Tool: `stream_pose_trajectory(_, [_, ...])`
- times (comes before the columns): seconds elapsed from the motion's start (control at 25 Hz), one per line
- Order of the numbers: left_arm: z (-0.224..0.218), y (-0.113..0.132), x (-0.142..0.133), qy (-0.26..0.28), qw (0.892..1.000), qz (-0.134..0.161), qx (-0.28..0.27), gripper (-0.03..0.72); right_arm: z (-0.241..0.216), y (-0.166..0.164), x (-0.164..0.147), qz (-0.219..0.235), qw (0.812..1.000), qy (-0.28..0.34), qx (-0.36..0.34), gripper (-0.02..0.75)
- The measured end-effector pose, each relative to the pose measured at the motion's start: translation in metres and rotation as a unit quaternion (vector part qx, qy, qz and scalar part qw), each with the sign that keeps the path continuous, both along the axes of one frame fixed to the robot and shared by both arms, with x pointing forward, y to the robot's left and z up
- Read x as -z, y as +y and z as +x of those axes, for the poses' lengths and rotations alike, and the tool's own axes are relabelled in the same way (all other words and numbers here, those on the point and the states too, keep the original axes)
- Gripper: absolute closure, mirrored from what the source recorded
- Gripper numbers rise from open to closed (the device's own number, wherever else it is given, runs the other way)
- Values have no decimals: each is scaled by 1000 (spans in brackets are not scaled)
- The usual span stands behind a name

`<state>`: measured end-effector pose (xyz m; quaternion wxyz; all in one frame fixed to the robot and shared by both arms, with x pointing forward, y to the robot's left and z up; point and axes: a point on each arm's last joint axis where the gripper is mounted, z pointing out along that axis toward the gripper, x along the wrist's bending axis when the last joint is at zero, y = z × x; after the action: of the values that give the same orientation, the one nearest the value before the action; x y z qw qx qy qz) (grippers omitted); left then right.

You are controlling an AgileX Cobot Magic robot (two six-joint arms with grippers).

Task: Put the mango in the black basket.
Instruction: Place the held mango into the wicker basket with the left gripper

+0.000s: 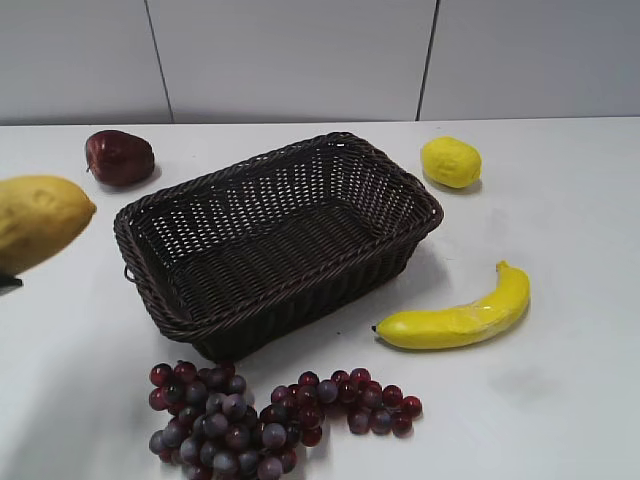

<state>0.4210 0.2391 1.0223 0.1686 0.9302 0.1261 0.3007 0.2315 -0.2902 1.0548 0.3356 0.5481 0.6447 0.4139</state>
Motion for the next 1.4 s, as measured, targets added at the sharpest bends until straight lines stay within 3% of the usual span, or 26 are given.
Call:
stream_pose_trajectory(0.16, [-1, -1, -22, -73, 996, -51, -15, 146, 0, 0, 0, 0, 1000, 0, 0, 150])
stream_pose_trajectory(0.28, [13, -8, -44, -115, 985, -123, -43, 146, 0, 0, 0, 0, 1000, 0, 0, 150])
stream_pose_trajectory(0.4, [35, -19, -62, -118, 973, -185, -69, 146, 0, 0, 0, 0, 1000, 0, 0, 150])
stream_pose_trajectory(0.48, [52, -30, -70, -107, 971, -204, -67, 146, 0, 0, 0, 0, 1000, 0, 0, 150])
stream_pose_trajectory(0.64, [88, -69, -66, -36, 977, -206, -29, 146, 0, 0, 0, 0, 1000, 0, 0, 150])
stream_pose_trajectory(0.76, [116, -103, -44, 43, 981, -191, 0, 146, 0, 0, 0, 0, 1000, 0, 0, 150])
stream_pose_trajectory(0.96, [148, -143, 5, 179, 972, -152, 31, 146, 0, 0, 0, 0, 1000, 0, 0, 150])
stream_pose_trajectory(1.16, [176, -169, 31, 221, 963, -153, 18, 146, 0, 0, 0, 0, 1000, 0, 0, 150])
stream_pose_trajectory(1.4, [191, -179, 68, 262, 953, -153, -9, 146, 0, 0, 0, 0, 1000, 0, 0, 150])
